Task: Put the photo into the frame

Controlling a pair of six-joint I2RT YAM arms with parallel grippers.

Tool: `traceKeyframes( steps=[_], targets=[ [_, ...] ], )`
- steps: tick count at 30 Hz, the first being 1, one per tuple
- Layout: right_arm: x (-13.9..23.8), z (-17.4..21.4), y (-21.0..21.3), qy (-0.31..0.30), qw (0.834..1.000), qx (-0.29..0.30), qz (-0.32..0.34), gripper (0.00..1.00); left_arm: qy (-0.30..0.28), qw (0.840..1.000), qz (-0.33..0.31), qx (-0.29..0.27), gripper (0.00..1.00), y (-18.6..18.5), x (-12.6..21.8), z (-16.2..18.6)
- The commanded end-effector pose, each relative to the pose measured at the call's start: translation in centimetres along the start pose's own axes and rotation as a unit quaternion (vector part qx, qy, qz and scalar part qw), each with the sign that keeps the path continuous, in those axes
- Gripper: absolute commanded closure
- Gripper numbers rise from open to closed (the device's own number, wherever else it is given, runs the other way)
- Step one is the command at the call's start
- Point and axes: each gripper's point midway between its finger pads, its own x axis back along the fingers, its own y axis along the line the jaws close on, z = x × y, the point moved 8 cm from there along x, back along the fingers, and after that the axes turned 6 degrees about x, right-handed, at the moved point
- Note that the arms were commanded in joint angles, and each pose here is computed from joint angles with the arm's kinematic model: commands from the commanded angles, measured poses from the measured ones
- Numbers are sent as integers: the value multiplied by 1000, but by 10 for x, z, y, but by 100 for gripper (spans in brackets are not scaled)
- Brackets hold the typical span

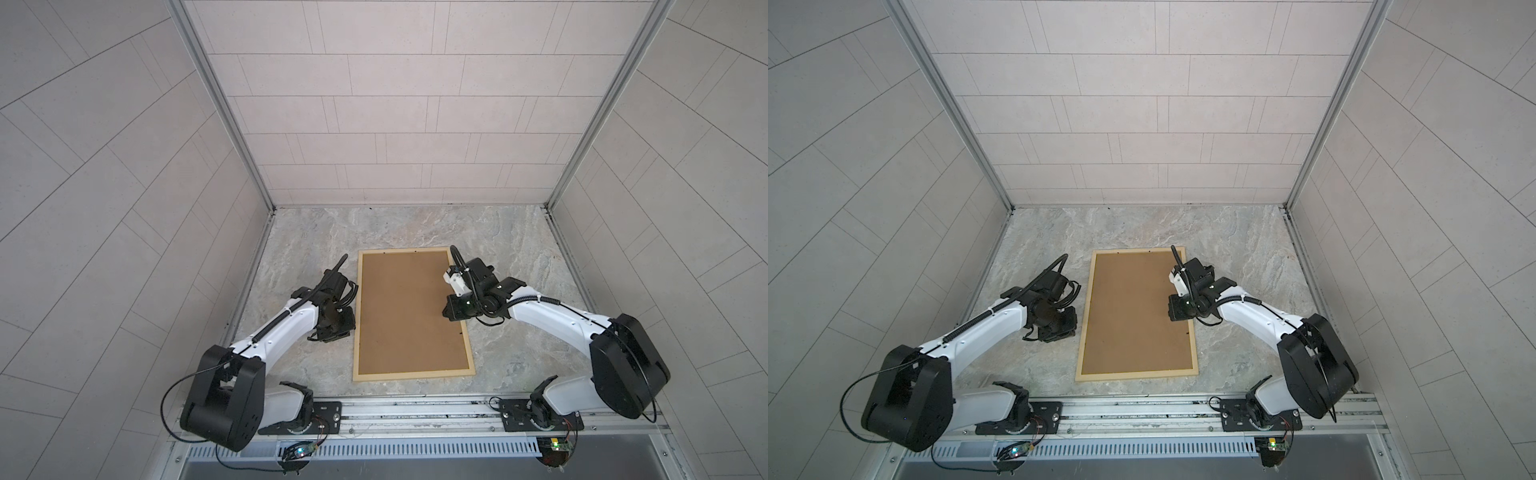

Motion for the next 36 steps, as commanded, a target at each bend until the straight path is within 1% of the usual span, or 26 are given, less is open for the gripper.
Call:
traceKeyframes(
  steps=[1, 4, 8, 12, 15, 17, 21, 26, 32, 36],
  targets=[
    [-1, -7, 5, -3, 1000, 8, -6, 100, 18, 1000, -7, 0, 88, 1, -8, 3],
    [-6, -7, 4, 5, 1000, 7, -10, 100, 35, 999, -3, -18, 88, -6, -14, 5],
    [-13, -4, 4, 15, 1000, 8, -11, 100, 55, 997, -8, -47, 89, -16, -21, 17],
    [-22, 0, 4, 26, 1000, 7, -17, 100, 46, 998, -15, -45, 91, -18, -23, 14],
    [-25, 3, 4, 30, 999, 6, -18, 100, 56, 997, -26, -46, 91, -17, -27, 14],
    [-26, 4, 2, 30, 999, 5, -17, 100, 62, 997, -25, -47, 94, -17, -27, 15],
    [-29, 7, 1, 31, 999, 3, -17, 100, 45, 998, -15, -50, 94, -21, -14, 15],
    [-35, 10, -1, 37, 999, 0, -17, 100, 34, 997, -34, -58, 94, -19, -2, 19],
    [-39, 10, 1, 40, 999, 1, -20, 100, 50, 996, -17, -65, 94, -27, -11, 26],
    [-40, 12, 0, 42, 999, 1, -18, 100, 54, 996, -20, -68, 94, -27, -16, 26]
  ],
)
